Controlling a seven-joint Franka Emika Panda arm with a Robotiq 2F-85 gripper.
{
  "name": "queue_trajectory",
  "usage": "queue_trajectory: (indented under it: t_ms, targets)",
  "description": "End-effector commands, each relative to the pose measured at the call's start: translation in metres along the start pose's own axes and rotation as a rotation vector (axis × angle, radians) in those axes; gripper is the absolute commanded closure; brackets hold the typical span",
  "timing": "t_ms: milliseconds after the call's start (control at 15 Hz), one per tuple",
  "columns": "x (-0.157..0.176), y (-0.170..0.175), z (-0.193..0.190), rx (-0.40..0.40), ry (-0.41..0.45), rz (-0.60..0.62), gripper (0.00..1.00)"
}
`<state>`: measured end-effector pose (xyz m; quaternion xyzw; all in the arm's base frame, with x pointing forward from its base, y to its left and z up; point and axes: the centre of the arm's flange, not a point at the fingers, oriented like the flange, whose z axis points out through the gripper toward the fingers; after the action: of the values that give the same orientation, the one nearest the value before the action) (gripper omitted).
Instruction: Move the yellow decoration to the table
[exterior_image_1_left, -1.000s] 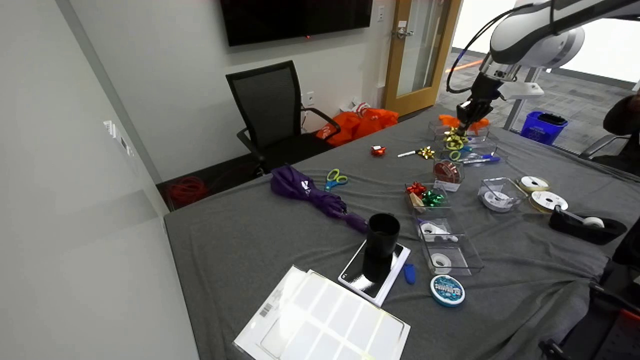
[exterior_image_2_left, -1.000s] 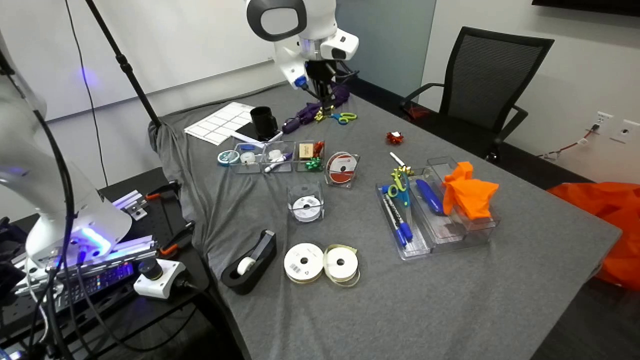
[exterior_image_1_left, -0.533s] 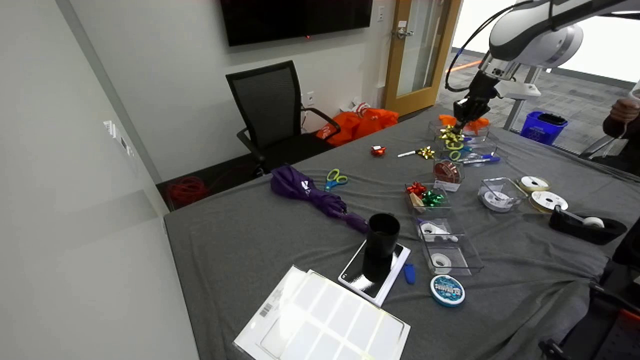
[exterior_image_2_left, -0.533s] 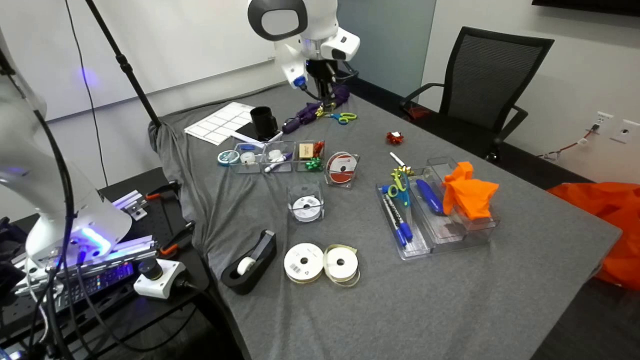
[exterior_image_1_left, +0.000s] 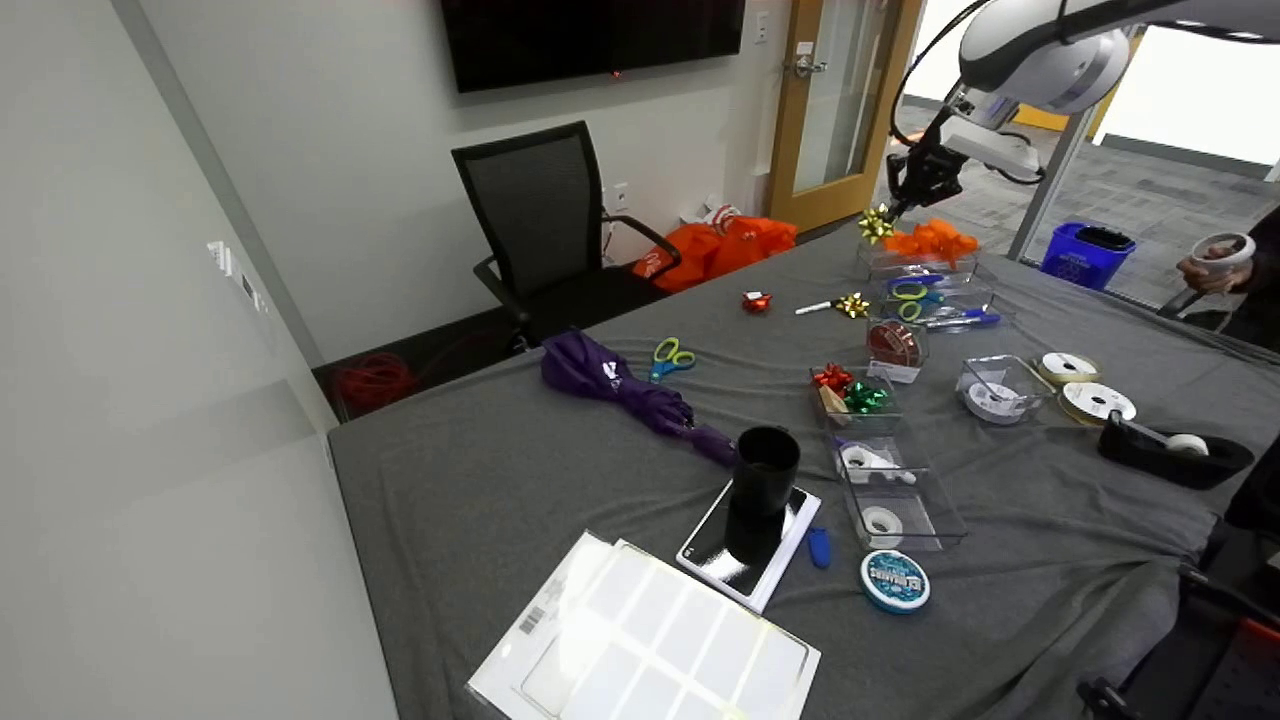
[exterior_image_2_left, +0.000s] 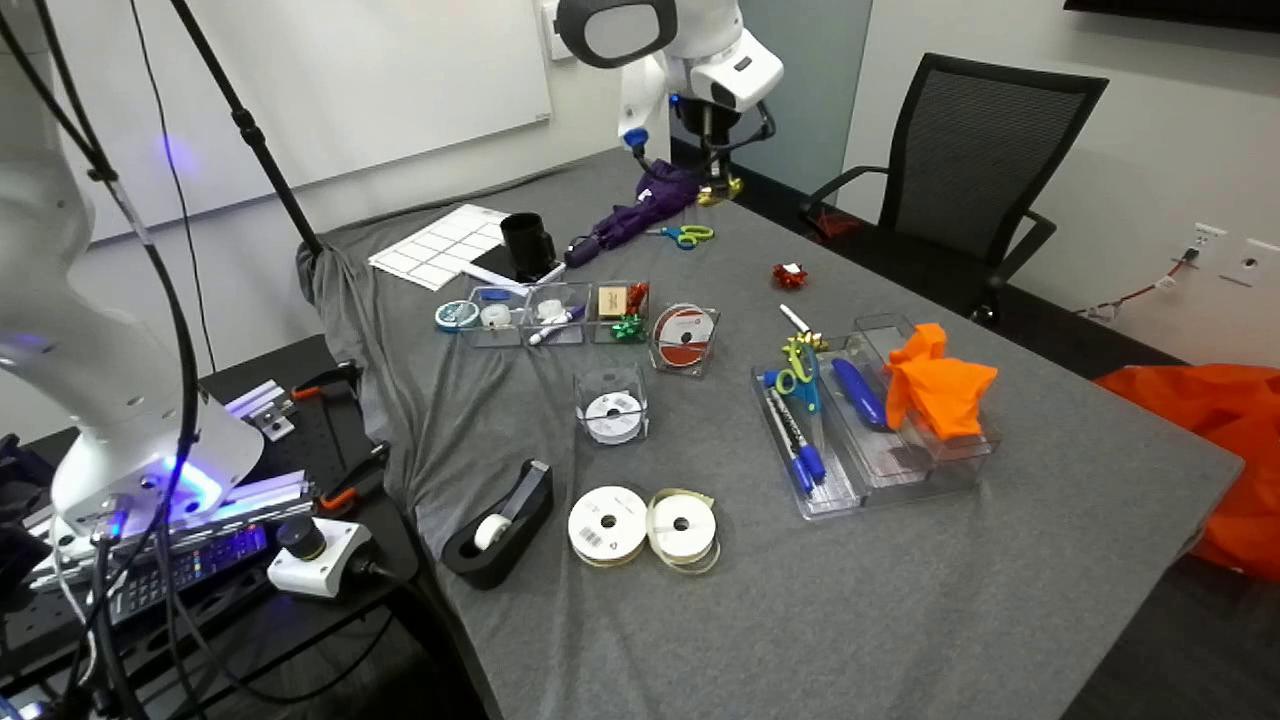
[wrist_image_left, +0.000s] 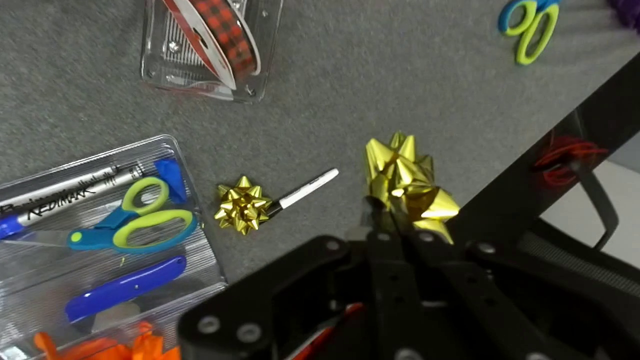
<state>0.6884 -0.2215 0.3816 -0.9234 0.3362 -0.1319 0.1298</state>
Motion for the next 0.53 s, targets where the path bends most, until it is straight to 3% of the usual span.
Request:
queue_trajectory:
  t_ms: [0, 467]
  targets:
    - [0.051, 0.002, 0.044, -0.035, 0.047, 0.193, 1.0]
    - [0.07, 0.039, 0.138, -0.085, 0.076, 0.342, 1.0]
